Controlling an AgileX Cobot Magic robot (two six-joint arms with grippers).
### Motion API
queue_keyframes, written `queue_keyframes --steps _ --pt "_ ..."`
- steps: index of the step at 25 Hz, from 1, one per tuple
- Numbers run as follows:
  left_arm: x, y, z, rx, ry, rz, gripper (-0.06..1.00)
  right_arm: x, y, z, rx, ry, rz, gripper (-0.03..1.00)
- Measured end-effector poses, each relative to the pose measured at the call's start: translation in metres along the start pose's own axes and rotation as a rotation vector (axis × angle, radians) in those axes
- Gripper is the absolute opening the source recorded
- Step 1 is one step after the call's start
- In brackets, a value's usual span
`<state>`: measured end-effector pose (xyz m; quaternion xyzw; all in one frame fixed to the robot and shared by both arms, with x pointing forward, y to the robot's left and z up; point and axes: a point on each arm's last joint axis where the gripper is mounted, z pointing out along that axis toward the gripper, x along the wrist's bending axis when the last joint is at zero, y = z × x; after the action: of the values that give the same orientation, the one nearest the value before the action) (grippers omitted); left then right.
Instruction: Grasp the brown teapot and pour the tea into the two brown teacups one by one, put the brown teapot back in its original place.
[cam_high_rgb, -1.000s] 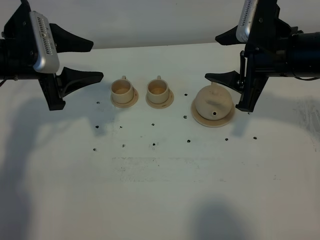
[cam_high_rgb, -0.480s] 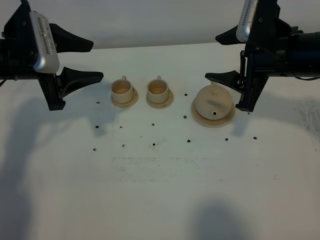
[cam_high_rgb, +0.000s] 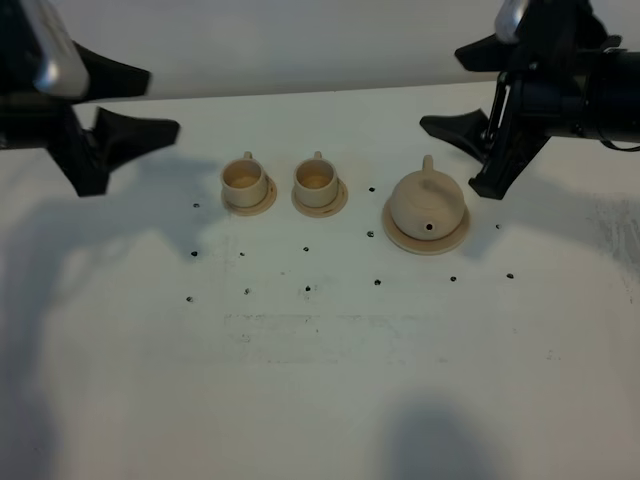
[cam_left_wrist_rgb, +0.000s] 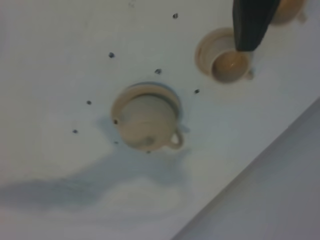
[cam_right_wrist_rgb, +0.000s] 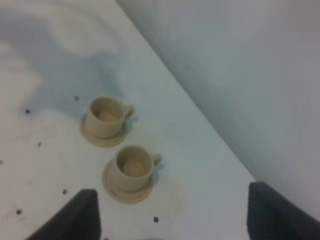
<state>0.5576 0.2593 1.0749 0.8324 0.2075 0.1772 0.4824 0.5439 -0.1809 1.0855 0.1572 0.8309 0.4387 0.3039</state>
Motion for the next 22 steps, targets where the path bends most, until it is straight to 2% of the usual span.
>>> queue_keyframes --steps 4,11,18,22 --pt "0.000 0.001 -0.014 0.049 0.054 -0.116 0.57 -0.001 0.001 -0.003 0.008 -0.021 0.062 0.59" --pt "-0.003 -0.001 -0.023 0.133 0.100 -0.226 0.56 -0.003 -0.001 -0.007 0.060 -0.048 0.156 0.59" --pt "-0.004 -0.002 -0.034 0.217 0.189 -0.286 0.45 -0.004 -0.001 -0.014 0.090 -0.085 0.265 0.59" --pt "-0.008 0.005 -0.046 0.227 0.253 -0.312 0.41 -0.004 0.000 -0.018 0.101 -0.103 0.319 0.59"
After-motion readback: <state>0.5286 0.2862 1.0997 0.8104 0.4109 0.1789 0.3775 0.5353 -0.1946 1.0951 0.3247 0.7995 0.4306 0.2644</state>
